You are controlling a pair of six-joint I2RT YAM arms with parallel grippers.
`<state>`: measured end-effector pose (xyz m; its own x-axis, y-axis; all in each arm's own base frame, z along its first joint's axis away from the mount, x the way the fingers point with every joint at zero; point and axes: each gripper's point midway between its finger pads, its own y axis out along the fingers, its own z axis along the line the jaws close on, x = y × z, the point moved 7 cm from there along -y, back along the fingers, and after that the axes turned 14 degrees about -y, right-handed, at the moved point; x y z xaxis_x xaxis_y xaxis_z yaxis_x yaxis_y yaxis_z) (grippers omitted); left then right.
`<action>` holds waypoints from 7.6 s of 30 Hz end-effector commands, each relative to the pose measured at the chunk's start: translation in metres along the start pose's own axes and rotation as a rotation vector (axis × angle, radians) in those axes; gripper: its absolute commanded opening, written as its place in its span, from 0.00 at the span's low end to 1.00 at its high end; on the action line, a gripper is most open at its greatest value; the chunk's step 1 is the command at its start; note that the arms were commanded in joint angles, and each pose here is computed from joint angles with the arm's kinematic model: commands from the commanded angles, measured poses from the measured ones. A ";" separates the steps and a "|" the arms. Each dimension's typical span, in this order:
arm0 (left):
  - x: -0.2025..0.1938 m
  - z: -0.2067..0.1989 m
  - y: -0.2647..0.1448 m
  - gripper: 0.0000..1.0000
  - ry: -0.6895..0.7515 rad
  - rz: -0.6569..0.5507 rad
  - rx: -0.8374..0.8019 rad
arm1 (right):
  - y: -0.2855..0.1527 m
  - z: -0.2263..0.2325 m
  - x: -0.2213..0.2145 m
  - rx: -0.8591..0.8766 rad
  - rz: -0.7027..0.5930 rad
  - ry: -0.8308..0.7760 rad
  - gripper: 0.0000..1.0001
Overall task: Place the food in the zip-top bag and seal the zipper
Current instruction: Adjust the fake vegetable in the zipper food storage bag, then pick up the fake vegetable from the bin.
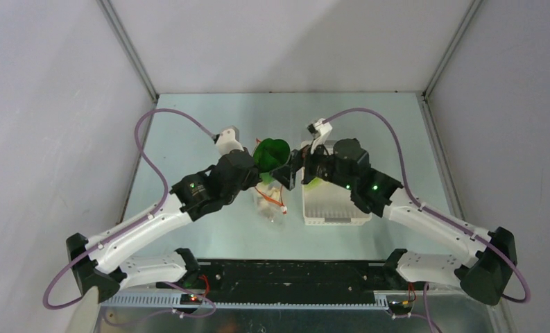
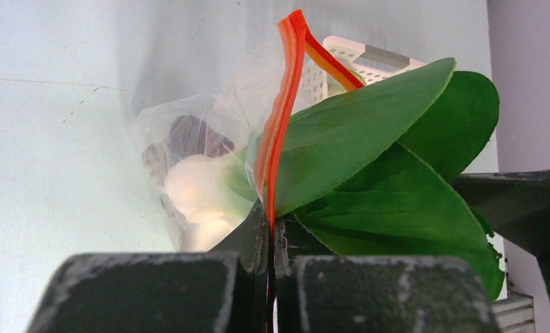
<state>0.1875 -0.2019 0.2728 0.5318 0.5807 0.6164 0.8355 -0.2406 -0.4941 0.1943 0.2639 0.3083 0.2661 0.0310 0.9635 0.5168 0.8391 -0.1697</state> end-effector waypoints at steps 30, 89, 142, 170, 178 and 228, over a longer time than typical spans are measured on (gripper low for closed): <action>0.014 -0.013 -0.016 0.06 -0.057 -0.034 -0.092 | 0.041 0.007 0.035 -0.248 -0.121 -0.116 0.00; 0.002 -0.015 -0.017 0.00 0.057 0.101 -0.073 | 0.031 0.027 -0.012 -0.094 0.346 0.147 0.00; 0.006 -0.023 -0.024 0.00 0.024 0.094 -0.165 | 0.048 0.015 -0.038 -0.381 0.372 0.090 0.50; 0.029 -0.005 -0.017 0.00 -0.031 0.020 -0.131 | -0.015 0.008 0.028 -0.054 0.120 0.172 0.99; 0.036 0.000 -0.020 0.00 -0.010 -0.007 -0.133 | -0.062 -0.061 0.025 -0.268 -0.019 0.214 0.99; 0.036 0.004 0.016 0.00 0.017 0.047 -0.053 | 0.040 -0.196 -0.136 -0.033 0.638 -0.603 1.00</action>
<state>0.2150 -0.1794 0.2668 0.5884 0.5536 0.5894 0.7978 -0.2787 -0.5347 0.3258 0.1806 0.1354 0.0838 0.7468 0.6597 0.4206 0.5737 -0.7028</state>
